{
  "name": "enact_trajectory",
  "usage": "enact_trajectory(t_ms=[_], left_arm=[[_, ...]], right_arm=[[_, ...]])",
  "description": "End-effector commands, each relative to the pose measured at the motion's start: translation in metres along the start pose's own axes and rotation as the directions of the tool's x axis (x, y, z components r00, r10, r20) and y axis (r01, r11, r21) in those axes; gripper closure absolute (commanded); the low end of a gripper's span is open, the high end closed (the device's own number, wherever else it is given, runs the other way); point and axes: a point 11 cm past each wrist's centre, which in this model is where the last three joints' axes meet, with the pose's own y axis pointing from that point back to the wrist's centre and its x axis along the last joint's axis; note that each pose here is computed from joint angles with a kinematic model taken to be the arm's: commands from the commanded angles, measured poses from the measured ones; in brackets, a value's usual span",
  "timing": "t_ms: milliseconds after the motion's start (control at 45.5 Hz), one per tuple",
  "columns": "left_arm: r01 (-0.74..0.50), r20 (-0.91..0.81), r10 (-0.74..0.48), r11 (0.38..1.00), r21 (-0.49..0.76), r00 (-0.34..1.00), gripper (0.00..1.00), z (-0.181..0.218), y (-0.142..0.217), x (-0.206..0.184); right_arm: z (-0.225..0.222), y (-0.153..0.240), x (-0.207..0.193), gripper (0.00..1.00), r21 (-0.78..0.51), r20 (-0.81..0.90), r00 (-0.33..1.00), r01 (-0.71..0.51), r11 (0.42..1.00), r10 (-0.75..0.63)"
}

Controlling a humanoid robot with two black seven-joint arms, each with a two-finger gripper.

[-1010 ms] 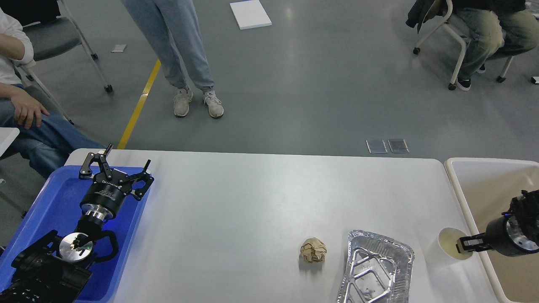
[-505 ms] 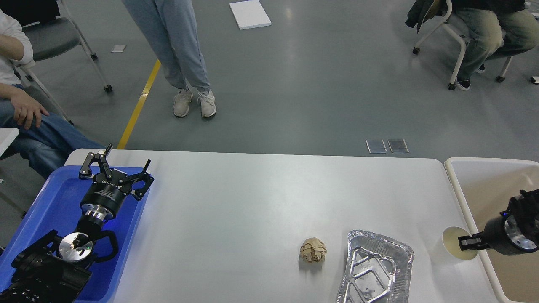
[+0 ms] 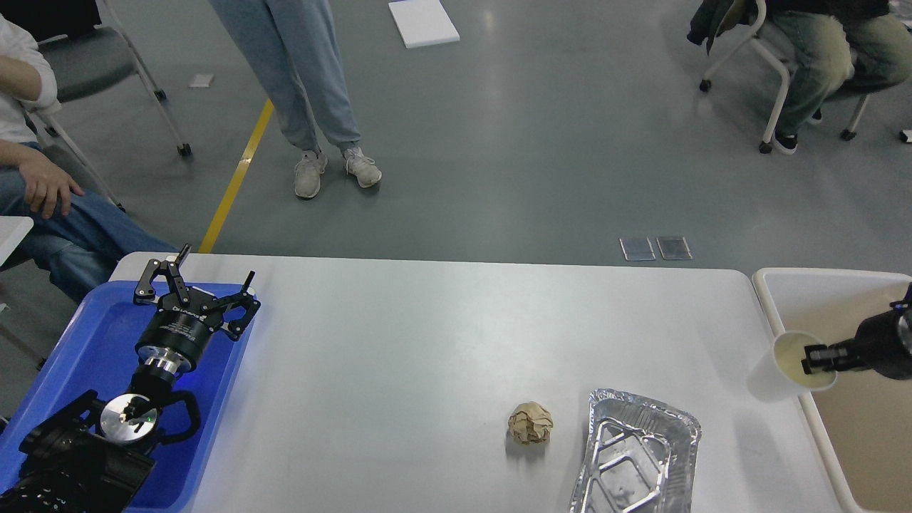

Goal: Tidy desktop
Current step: 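Close the right gripper on the paper cup and lift it, then carry the held cup up over the white bin with the right gripper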

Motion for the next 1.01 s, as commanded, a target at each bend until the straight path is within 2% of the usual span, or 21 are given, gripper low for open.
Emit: enact_trajectory(t_ms=[0, 373, 703, 988], left_arm=[[0.0, 0.001, 0.0, 1.0, 0.0, 1.0, 0.0, 0.0, 0.0, 0.0], [0.0, -0.001, 0.0, 1.0, -0.001, 1.0, 0.0, 0.0, 0.0, 0.0], [-0.001, 0.001, 0.001, 1.0, -0.001, 1.0, 0.0, 0.0, 0.0, 0.0], [-0.002, 0.0, 0.002, 1.0, -0.003, 1.0, 0.0, 0.0, 0.0, 0.0]], right_arm=[[-0.024, 0.056, 0.034, 1.0, 0.076, 0.079, 0.997, -0.021, 0.997, 0.015], [-0.044, 0.132, 0.08, 1.0, 0.111, 0.115, 0.993, -0.004, 0.994, -0.009], [-0.054, 0.189, 0.1, 1.0, 0.141, 0.138, 0.99, -0.025, 0.99, 0.005], [-0.056, 0.206, 0.107, 1.0, 0.151, 0.141, 0.989, -0.06, 0.987, 0.039]])
